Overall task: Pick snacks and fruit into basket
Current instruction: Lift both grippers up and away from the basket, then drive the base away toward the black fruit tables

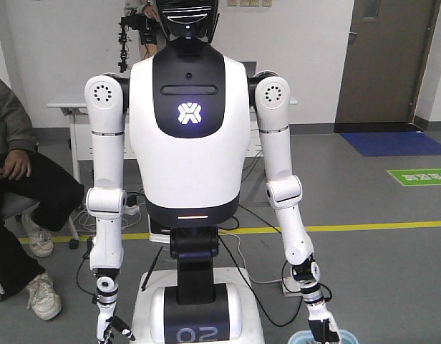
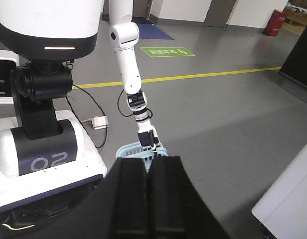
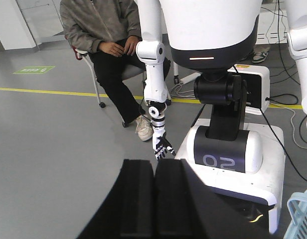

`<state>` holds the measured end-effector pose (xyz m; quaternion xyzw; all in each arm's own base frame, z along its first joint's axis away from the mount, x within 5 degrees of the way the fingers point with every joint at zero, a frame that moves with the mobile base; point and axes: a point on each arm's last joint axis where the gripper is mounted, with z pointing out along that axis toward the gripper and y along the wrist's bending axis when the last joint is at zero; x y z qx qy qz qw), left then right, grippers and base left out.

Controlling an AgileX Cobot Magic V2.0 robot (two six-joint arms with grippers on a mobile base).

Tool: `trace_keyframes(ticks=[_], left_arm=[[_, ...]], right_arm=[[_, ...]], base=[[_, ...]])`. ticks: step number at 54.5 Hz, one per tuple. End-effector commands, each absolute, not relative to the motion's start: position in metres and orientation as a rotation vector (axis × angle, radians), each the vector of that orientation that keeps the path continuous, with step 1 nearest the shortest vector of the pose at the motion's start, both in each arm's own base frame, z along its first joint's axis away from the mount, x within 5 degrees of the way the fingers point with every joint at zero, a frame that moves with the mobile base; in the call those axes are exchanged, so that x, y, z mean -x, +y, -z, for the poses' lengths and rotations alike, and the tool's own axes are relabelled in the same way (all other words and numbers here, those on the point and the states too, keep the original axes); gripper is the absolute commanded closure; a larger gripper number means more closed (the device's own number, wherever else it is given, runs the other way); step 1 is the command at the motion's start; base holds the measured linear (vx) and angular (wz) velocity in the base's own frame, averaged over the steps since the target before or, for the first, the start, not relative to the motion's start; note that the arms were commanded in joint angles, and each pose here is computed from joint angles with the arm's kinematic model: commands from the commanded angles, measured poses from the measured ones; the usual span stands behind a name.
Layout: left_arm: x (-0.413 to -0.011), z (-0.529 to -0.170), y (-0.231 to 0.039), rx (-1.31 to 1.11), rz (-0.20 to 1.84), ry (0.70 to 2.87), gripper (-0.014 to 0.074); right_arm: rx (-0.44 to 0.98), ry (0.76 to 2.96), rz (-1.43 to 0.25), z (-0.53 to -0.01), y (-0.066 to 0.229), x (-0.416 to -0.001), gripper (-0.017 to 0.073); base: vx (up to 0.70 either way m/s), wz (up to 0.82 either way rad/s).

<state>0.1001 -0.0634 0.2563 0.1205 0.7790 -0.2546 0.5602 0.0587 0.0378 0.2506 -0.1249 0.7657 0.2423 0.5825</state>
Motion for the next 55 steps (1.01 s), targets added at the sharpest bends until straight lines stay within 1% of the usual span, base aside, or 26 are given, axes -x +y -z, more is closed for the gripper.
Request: trace_keyframes(ticks=[1,31,55], left_arm=[[-0.1038,-0.2689,-0.0609,-0.227,0.592,1.772,0.0591],[-0.1038,-0.2689,-0.0609,-0.227,0.592,1.772,0.0591],[-0.1038,-0.2689,-0.0609,-0.227,0.592,1.772,0.0591]], right_arm=[[0.27,1.689,-0.566,-0.2672,0.0369,-0.0605,0.0567],[0.27,1.688,-0.566,-0.2673,0.0369,-0.0605,0.0567],[0.27,1.688,-0.566,-0.2673,0.0369,-0.0605,0.0567]], base=[[-0.08,-0.01],[-0.11,0.05],[-0.16,0.36]])
